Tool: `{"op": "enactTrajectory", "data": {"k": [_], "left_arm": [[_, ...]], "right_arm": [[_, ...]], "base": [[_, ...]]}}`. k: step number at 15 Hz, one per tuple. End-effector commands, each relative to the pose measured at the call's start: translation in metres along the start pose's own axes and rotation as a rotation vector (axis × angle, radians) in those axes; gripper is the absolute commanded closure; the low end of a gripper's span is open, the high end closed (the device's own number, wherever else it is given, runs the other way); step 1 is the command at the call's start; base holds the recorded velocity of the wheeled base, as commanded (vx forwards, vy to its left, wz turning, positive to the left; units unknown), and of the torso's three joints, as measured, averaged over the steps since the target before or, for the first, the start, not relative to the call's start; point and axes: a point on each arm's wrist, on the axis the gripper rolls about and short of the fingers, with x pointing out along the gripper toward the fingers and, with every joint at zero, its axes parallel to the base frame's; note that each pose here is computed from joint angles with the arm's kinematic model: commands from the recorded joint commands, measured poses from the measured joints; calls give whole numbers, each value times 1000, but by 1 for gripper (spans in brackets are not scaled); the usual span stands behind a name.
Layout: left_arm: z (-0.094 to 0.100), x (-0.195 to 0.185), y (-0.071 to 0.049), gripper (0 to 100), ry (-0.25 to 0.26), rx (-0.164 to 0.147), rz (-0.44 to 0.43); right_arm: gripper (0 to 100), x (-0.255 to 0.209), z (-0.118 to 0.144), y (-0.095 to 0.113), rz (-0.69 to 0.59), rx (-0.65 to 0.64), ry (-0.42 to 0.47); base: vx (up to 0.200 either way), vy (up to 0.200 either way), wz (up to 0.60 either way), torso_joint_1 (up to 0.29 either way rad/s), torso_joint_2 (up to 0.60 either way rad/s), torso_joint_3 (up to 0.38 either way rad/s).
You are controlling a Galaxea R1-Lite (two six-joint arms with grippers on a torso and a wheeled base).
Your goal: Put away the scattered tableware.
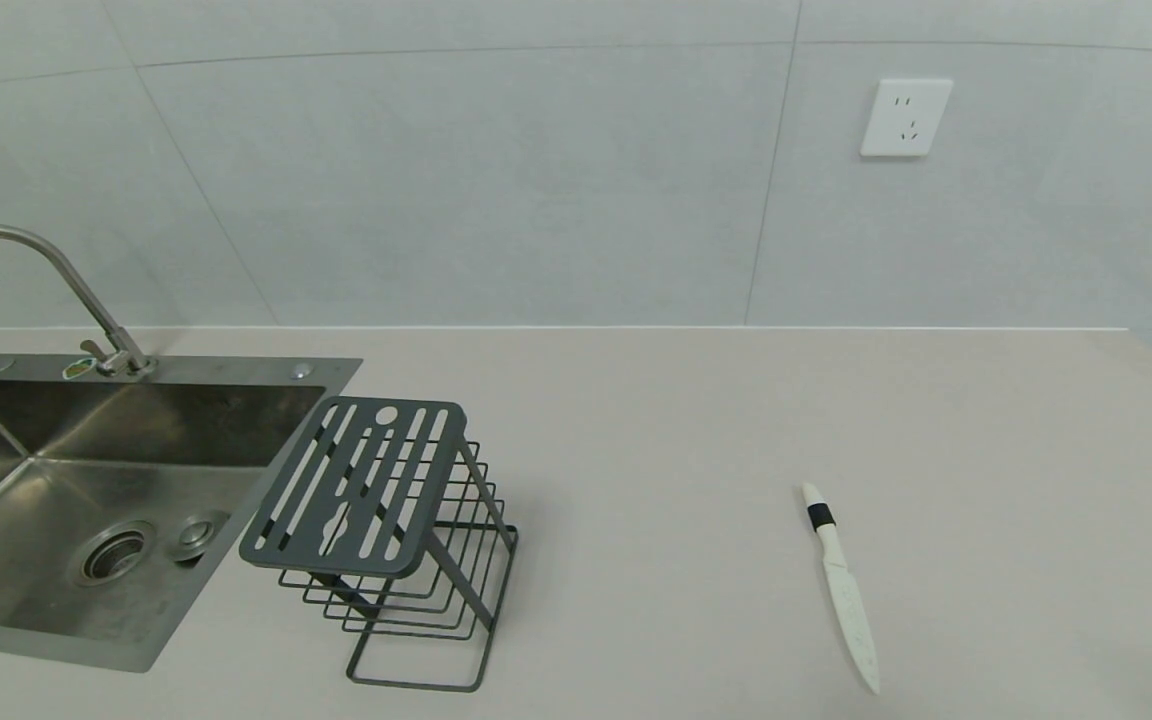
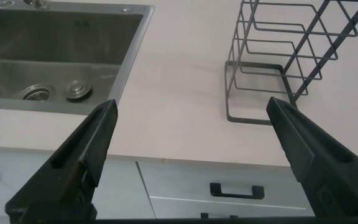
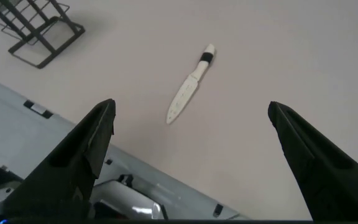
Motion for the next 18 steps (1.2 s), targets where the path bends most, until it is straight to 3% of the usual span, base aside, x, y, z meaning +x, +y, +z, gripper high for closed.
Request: {"op": "enactTrajectory", "data": {"k": [1, 4, 8, 12, 18], "left_arm": [[0, 0, 0, 0, 1, -1, 1], [0, 0, 0, 0, 1, -4, 1], [0, 0, 0, 0, 1, -4, 2], [0, 0, 0, 0, -1, -3, 2], [0, 0, 0, 0, 1, -3, 2]], "right_arm": [[0, 19, 7, -8, 46, -13, 94], [0, 37, 10, -10, 124, -79, 159], [0, 74, 23, -14, 168, -113, 144], [0, 105, 27, -6, 233, -86, 213], [0, 143, 26, 6, 157, -67, 341]], "base": [[0, 0, 0, 0, 0, 0], [0, 0, 0, 0, 0, 0], [0, 0, 0, 0, 0, 0], [0, 0, 0, 0, 0, 0], [0, 0, 0, 0, 0, 0]]}}
